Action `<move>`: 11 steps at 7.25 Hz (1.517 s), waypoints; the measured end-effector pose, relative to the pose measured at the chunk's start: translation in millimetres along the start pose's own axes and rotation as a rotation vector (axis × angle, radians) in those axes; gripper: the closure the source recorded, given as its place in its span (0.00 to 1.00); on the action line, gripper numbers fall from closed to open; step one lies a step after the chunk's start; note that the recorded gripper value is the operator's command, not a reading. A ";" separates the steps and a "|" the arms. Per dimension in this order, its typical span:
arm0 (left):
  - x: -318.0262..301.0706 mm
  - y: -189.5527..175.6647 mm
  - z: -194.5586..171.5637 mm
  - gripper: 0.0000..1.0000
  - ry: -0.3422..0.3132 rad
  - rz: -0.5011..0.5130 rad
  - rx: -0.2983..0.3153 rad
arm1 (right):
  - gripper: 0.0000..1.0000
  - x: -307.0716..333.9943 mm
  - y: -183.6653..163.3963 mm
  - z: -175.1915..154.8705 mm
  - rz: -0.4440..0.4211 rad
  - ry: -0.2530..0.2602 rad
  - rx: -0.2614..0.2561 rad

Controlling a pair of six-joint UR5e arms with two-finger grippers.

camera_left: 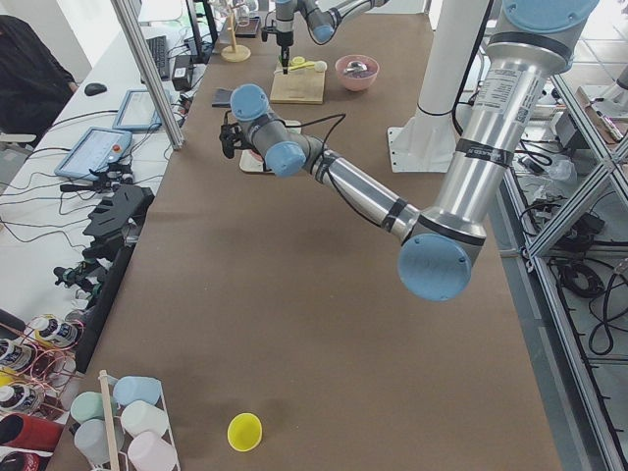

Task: Stack pink bowl on green and place spoon
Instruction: 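Carry the pink bowl onto the green bowl while the right lifts the spoon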

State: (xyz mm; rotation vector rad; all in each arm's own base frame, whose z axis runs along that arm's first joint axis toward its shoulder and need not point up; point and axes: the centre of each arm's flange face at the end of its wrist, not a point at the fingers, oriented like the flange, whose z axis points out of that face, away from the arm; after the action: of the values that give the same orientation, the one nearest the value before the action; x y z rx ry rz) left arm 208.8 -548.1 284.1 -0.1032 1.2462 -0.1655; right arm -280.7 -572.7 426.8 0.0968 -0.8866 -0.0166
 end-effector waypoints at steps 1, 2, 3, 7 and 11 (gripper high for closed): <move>41.5 10.8 34.5 1.00 -0.006 -0.023 -0.010 | 1.00 2.0 -5.6 -13.5 0.006 -0.017 0.013; 73.6 25.0 76.9 1.00 -0.026 -0.025 -0.003 | 1.00 2.6 -9.3 -26.6 0.010 -0.036 0.022; 99.7 34.4 118.1 1.00 -0.042 -0.011 0.010 | 1.00 1.5 -10.9 -35.3 0.013 -0.047 0.030; 124.6 40.4 226.3 1.00 -0.034 0.044 0.041 | 1.00 -4.0 -12.4 -44.6 0.013 -0.060 0.042; 118.0 38.9 233.7 1.00 -0.040 0.046 0.041 | 1.00 -5.9 -12.4 -46.6 0.010 -0.063 0.046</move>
State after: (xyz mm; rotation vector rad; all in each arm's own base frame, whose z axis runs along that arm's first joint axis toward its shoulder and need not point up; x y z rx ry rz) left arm 469.6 -534.1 241.4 -0.0424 1.2036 -0.1485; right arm -248.1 -581.1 391.8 0.1351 -0.9505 0.0103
